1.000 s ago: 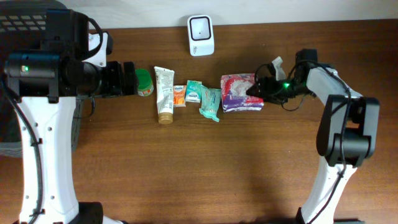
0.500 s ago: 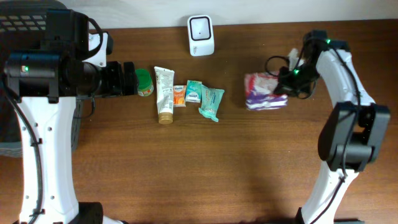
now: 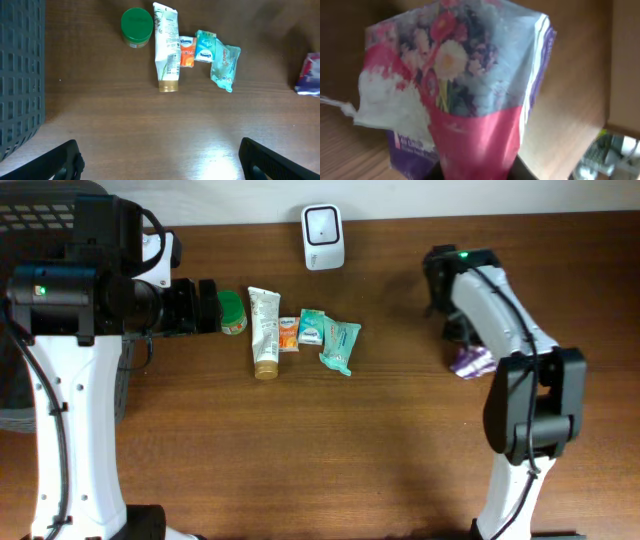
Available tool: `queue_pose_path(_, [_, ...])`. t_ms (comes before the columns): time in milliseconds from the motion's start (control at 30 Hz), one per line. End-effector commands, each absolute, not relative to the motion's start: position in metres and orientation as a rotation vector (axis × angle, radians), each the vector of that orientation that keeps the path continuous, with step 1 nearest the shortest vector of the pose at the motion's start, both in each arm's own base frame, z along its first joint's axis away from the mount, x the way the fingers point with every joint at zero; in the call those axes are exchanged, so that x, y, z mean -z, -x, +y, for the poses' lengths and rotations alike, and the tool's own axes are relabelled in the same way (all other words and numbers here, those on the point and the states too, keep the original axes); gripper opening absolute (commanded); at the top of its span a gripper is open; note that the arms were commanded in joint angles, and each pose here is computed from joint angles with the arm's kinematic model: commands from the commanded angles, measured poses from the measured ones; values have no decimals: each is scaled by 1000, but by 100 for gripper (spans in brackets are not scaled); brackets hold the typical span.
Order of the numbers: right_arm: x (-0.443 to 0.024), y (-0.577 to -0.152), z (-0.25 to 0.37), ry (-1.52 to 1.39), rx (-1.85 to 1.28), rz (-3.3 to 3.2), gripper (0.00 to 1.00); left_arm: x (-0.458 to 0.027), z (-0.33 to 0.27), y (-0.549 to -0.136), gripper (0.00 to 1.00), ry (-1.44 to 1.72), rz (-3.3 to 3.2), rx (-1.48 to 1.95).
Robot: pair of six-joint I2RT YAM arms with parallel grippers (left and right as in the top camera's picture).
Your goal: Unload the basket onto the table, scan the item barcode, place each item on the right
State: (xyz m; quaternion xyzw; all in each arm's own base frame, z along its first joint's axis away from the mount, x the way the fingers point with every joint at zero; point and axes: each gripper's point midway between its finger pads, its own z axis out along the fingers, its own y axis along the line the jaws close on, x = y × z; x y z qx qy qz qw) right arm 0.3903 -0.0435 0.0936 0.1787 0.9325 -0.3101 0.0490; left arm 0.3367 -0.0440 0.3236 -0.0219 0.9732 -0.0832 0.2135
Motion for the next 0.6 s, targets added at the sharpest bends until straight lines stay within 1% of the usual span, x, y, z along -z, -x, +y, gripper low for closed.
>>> queue_pose_path(0, [-82,-399,13,-431,782,2868,36,-329,-44,-332,99,73,2685,247])
queue_pose_path(33, [-78,-403,36,-362,694,2888,42,-329,-44,-332,99,73,2685,247])
queue_pose_path(67, [-75,-405,55,-281,630,2903,55,-329,-44,-332,99,73,2685,247])
queue_pose_path(100, [-74,-409,73,-220,582,2893,75,-329,-44,-332,99,73,2685,247])
queue_pose_path(133, [-75,-412,84,-196,555,2882,83,-329,-44,-332,99,73,2685,247])
queue_pose_path(233, [-95,-423,113,-164,424,2855,98,-329,-44,-332,99,73,2685,247])
queue_pose_path(333, [-133,-435,108,-222,352,2835,99,-329,-44,-332,99,73,2685,247])
queue_pose_path(400, [-150,-437,82,-296,366,2837,99,-329,-44,-332,99,73,2685,247])
queue_pose_path(433, [-151,-438,69,-285,353,2863,99,-329,-44,-332,99,74,2685,247])
queue_pose_path(467, [-145,-437,54,-237,255,2933,99,-329,-44,-332,99,73,2685,247])
queue_pose_path(500, [-137,-436,39,-215,49,3005,99,-329,-44,-332,99,73,2685,247])
queue_pose_path(567, [-134,-439,29,-183,-239,3027,99,-329,-44,-332,99,73,2685,247])
